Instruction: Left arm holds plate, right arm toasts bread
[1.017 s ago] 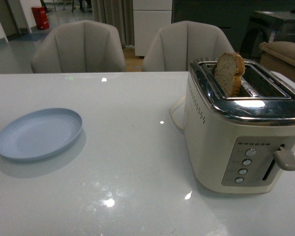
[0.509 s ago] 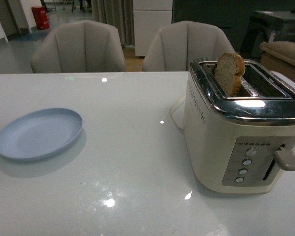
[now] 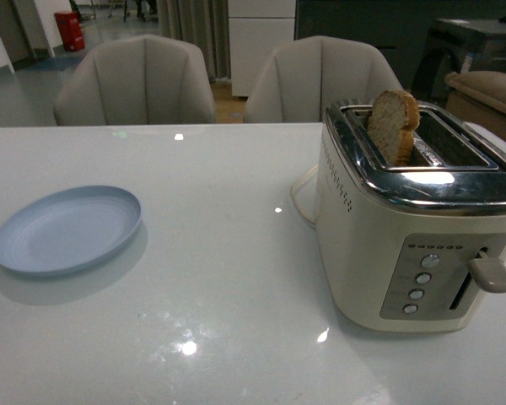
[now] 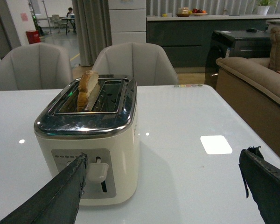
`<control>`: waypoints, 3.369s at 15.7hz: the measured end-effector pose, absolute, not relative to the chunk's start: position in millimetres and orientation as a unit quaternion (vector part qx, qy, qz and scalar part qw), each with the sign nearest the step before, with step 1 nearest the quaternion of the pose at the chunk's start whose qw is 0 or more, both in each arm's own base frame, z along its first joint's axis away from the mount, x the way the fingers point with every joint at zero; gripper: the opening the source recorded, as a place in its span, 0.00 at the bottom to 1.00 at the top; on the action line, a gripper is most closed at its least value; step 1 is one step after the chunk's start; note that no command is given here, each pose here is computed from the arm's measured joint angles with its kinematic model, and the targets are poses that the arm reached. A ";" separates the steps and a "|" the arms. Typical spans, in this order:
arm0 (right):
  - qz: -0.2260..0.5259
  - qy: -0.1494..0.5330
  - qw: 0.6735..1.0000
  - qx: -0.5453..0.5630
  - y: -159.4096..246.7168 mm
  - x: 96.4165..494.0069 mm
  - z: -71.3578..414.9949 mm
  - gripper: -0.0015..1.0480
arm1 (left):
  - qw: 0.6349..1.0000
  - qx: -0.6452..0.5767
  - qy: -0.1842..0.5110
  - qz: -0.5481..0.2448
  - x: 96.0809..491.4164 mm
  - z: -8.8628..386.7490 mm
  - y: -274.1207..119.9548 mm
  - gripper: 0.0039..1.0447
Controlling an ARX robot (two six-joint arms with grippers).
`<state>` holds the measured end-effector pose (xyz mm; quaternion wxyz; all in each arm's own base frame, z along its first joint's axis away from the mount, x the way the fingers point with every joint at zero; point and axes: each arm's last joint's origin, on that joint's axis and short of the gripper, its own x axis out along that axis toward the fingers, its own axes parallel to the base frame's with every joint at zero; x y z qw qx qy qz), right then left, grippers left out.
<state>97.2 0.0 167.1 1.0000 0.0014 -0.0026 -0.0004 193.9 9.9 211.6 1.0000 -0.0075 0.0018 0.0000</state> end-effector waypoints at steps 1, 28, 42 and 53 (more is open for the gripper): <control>0.000 -0.003 1.000 0.001 0.0 97.2 167.1 0.94 | 1.000 -0.008 0.001 -0.001 185.9 206.2 1.2 0.01; 0.000 -0.003 1.000 0.001 0.0 97.2 167.1 0.94 | 1.000 -0.007 0.016 0.000 99.0 163.6 0.1 0.01; 0.000 -0.003 1.000 0.001 0.0 97.2 167.1 0.94 | 1.000 -0.007 -0.001 0.001 97.4 166.4 0.1 0.68; 0.000 -0.003 1.000 0.001 0.0 97.2 167.1 0.94 | 1.000 -0.007 0.000 0.001 97.5 166.4 0.1 0.94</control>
